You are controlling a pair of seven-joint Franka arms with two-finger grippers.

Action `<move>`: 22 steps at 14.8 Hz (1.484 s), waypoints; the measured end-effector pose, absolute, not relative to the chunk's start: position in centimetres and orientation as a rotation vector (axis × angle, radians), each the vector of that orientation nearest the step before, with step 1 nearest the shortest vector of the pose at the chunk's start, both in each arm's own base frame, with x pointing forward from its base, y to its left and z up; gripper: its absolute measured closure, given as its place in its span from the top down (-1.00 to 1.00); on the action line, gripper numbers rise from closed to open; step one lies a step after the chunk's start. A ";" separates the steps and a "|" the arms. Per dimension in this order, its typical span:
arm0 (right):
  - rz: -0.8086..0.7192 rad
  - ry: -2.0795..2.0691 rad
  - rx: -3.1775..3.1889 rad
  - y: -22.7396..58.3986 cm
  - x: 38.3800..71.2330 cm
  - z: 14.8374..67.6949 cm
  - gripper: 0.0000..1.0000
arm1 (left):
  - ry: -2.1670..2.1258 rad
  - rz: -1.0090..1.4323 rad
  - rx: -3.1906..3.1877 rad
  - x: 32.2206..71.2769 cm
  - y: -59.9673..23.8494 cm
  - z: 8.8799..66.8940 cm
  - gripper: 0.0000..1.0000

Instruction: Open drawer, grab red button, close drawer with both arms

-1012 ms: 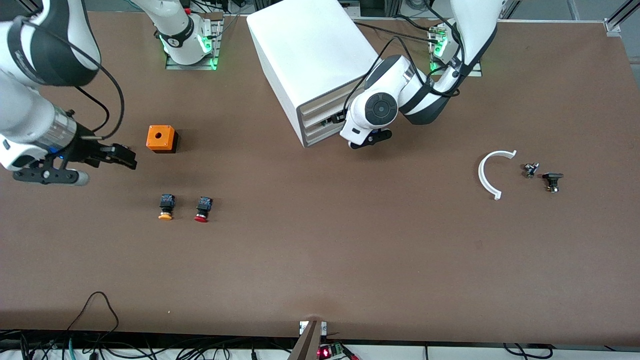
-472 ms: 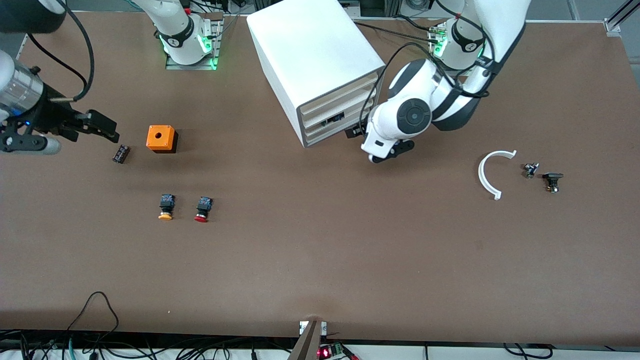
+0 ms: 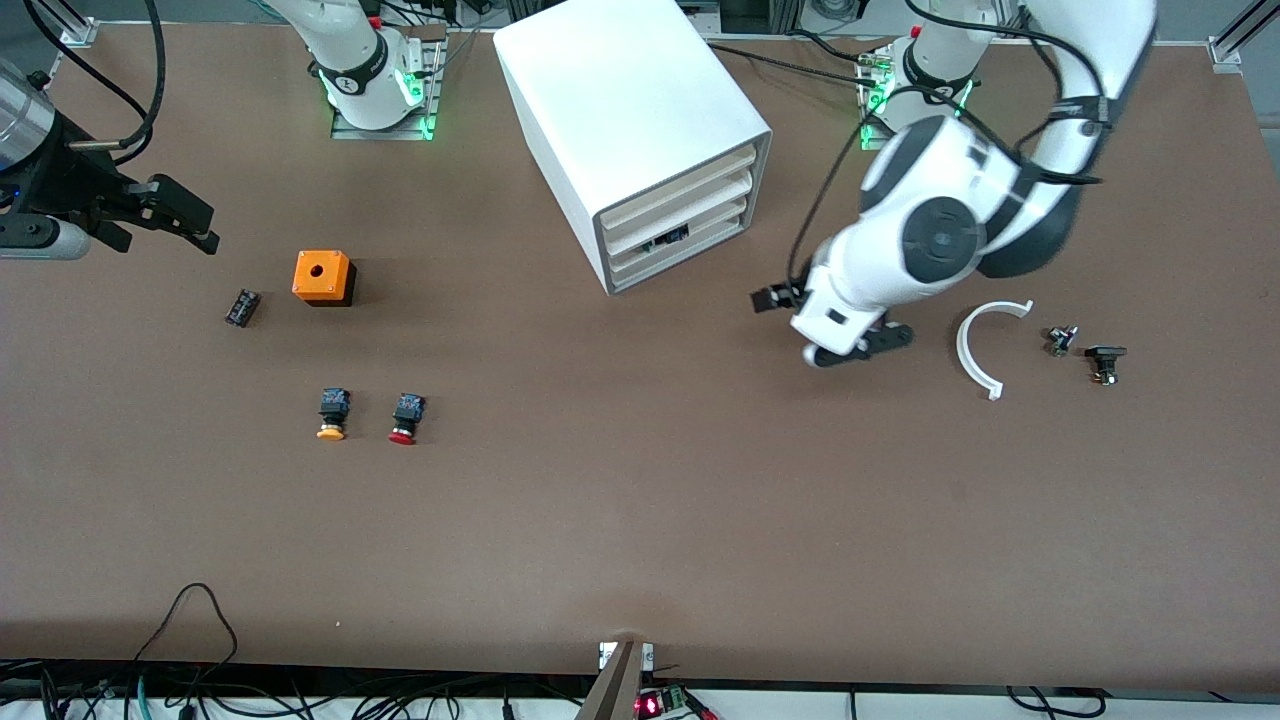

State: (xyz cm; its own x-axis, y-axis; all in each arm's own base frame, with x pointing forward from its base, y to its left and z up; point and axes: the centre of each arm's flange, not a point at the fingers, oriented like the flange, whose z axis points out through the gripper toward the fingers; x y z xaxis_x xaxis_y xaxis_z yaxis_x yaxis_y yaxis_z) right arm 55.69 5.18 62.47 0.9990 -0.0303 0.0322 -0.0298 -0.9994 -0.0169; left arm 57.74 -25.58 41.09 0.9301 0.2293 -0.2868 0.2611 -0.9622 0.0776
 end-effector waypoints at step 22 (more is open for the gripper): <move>-0.110 0.058 -3.148 4.4 55.9 64.0 0.99 | -0.232 0.007 3.127 57.4 -4.9 57.5 1.00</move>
State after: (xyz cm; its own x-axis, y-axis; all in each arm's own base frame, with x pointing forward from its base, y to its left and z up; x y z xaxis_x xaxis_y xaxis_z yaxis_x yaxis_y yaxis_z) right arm 55.90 4.44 64.02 0.9969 -0.0366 0.0696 -0.0372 -0.9993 0.0072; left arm 57.43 -4.90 57.47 0.9891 -0.1474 0.0049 -0.1474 -0.9891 0.0053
